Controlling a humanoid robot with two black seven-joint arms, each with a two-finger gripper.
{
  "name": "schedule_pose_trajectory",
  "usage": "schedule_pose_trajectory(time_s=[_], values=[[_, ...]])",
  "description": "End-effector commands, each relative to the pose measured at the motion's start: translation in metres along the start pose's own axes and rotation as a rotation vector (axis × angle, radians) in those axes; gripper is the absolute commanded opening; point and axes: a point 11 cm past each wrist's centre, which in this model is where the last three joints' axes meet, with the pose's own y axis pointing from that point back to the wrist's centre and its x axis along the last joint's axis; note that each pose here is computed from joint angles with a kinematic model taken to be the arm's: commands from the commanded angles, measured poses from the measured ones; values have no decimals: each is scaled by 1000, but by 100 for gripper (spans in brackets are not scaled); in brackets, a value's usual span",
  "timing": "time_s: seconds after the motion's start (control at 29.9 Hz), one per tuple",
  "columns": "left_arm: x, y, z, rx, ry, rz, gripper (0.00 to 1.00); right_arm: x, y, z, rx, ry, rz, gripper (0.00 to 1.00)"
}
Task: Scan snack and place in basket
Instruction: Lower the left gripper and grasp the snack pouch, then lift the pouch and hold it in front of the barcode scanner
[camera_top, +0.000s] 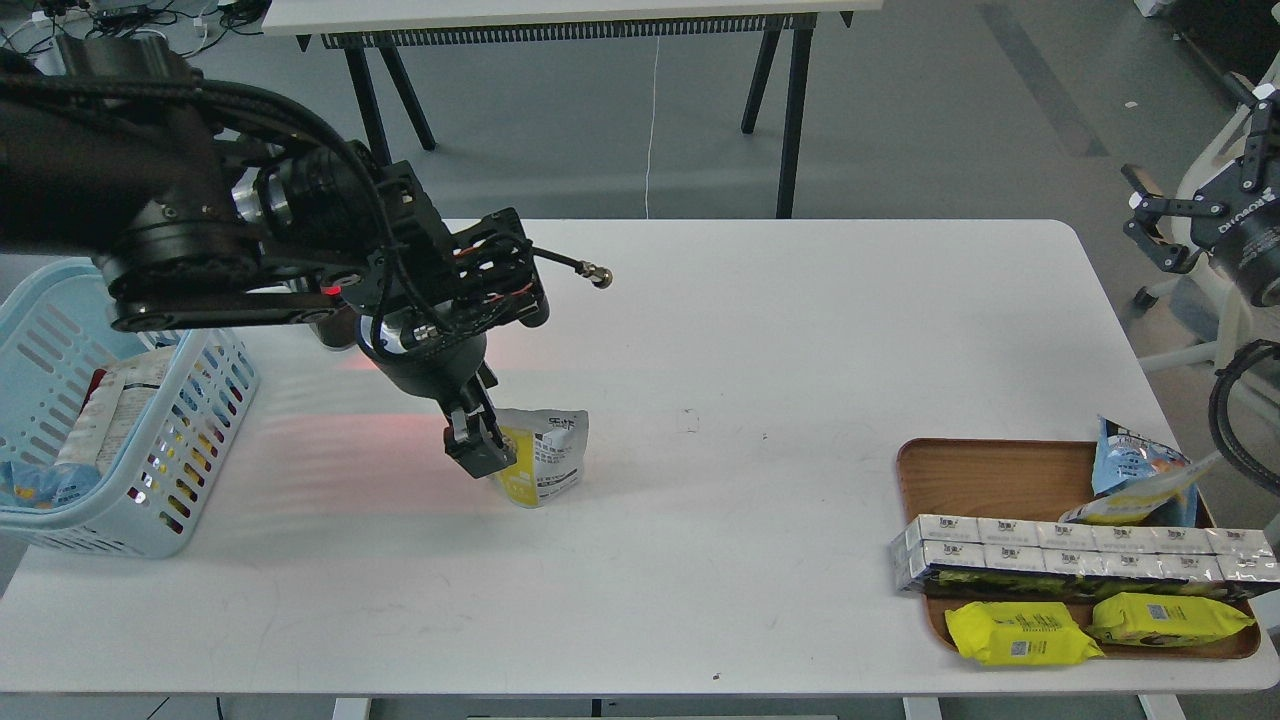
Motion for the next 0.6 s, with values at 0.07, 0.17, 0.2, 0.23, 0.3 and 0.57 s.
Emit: schedule_pose_trajectory(time_s=[0.07,0.17,0.2,0.23,0.3,0.57], values=[[-6,-22,-5,-14,18,20,50,5,6,7,-13,-4,14,99],[-2,-24,-9,-4,-10,90,6,8,9,6,-17,0,21,99],[0,-24,-9,-4,-18,109,5,9,10,6,-18,1,23,99],[0,-24,-9,-5,-21,116,0,9,11,8,-21,1,25,99],[1,-24,-9,-7,-18,121,0,10,11,9,-22,0,26,99],[2,-22,-8,-16,2,148,0,11,14,11,-28,0,30,99]])
